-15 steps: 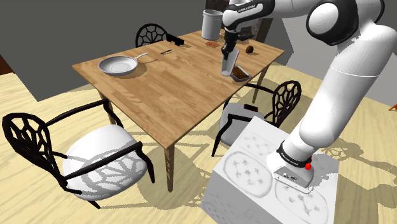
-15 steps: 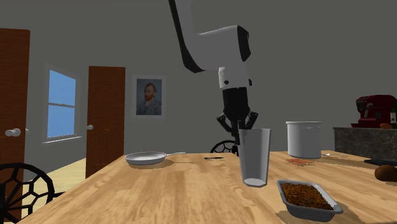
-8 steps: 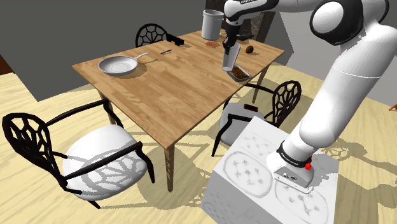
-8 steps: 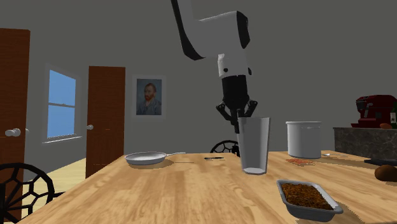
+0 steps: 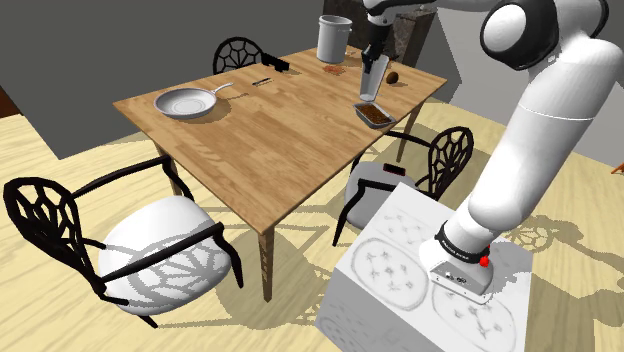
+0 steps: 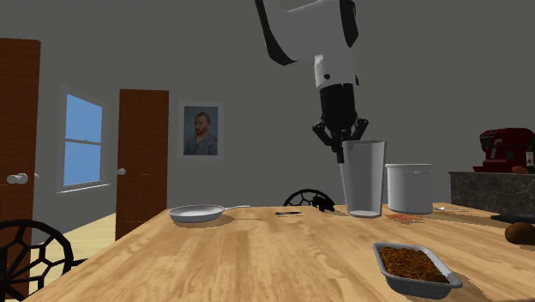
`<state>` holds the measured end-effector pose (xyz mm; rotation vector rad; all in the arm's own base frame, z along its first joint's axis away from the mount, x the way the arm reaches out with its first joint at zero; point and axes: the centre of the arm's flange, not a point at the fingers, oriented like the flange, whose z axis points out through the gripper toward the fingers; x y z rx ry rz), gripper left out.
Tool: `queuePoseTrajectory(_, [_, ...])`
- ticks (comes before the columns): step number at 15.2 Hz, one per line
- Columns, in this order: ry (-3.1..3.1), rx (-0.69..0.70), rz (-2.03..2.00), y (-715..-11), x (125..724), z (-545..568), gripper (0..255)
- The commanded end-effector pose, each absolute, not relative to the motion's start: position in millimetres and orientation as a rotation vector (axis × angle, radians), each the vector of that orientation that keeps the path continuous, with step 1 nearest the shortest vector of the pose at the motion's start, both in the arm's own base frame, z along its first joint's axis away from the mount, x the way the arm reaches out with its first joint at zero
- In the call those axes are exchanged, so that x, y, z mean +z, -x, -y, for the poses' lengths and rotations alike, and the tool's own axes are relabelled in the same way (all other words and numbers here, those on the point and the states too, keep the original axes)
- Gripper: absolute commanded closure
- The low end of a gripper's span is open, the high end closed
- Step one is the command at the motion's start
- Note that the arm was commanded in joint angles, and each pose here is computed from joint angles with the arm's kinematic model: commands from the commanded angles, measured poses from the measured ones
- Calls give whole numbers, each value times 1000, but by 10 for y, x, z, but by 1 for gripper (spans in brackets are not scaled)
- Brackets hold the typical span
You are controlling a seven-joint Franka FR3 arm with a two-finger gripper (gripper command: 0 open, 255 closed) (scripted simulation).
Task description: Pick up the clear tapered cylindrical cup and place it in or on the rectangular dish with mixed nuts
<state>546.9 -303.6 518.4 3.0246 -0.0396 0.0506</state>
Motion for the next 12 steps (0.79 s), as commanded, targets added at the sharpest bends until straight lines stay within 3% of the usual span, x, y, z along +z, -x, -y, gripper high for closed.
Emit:
queuePoseTrajectory(1, [-3024,51,37,-5405,5288,3288,255])
queuePoseTrajectory(8, [-3024,51,37,-5241,5571,4031,255])
queuePoseTrajectory(12, [-3024,51,37,-5241,5360,4031,255])
